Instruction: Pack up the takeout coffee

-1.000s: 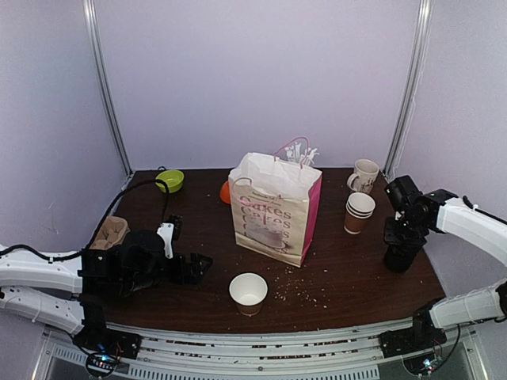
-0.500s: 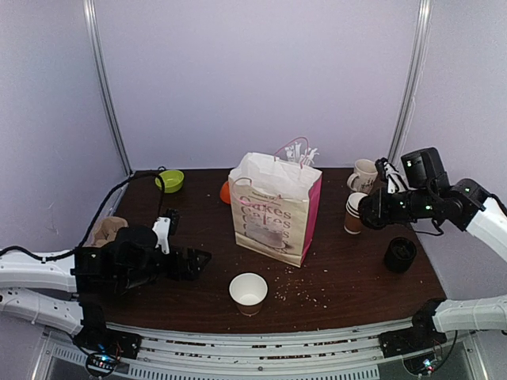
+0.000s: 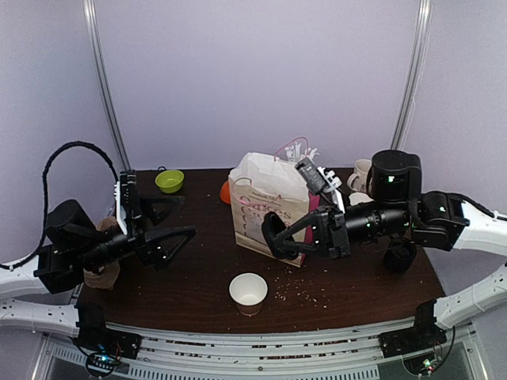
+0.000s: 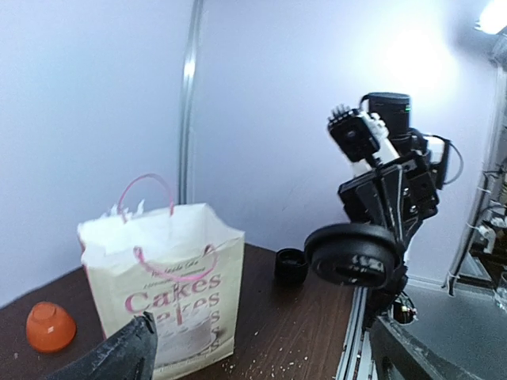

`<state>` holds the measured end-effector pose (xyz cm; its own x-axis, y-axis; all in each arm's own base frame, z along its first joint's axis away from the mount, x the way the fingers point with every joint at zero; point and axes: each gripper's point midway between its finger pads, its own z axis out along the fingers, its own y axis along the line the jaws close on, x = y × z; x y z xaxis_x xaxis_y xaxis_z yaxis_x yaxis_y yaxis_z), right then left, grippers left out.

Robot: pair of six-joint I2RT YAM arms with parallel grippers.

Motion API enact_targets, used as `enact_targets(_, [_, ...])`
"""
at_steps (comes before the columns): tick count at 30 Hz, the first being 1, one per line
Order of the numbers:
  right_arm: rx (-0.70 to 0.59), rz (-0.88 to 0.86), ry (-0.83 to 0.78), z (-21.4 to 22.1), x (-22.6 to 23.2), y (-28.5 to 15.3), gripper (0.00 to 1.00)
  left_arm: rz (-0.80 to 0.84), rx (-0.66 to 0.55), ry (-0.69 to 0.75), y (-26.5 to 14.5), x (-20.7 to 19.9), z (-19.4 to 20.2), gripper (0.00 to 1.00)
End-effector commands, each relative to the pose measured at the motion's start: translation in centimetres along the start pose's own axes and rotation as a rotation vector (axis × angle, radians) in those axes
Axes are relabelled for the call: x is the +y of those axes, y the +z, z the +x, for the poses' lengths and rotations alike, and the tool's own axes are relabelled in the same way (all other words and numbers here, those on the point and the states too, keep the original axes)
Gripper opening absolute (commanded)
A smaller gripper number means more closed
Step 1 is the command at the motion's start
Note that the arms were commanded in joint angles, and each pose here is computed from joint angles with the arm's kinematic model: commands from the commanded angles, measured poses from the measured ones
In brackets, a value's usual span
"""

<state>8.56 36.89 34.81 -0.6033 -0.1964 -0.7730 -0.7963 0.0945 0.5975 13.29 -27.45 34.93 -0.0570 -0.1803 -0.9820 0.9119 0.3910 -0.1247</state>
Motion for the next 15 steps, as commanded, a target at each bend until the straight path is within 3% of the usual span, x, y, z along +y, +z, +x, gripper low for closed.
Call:
enact_targets(1, [-0.018,-0.233,-0.146,-1.4,6.7,1.5,0.00,0.269,-0.105,0.254,-0.4,-5.1,-4.8,0.97])
enact_targets(6, [-0.027,-0.370,-0.177,-1.3,9.7,2.4,0.00,0.452,-0.047,0.376,-0.5,-7.9,-3.4,0.95])
enact_targets(15, [0.003,-0.460,-0.168,-0.6,11.9,3.5,0.00,0.601,-0.025,0.514,-0.7,-9.8,-2.5,0.93])
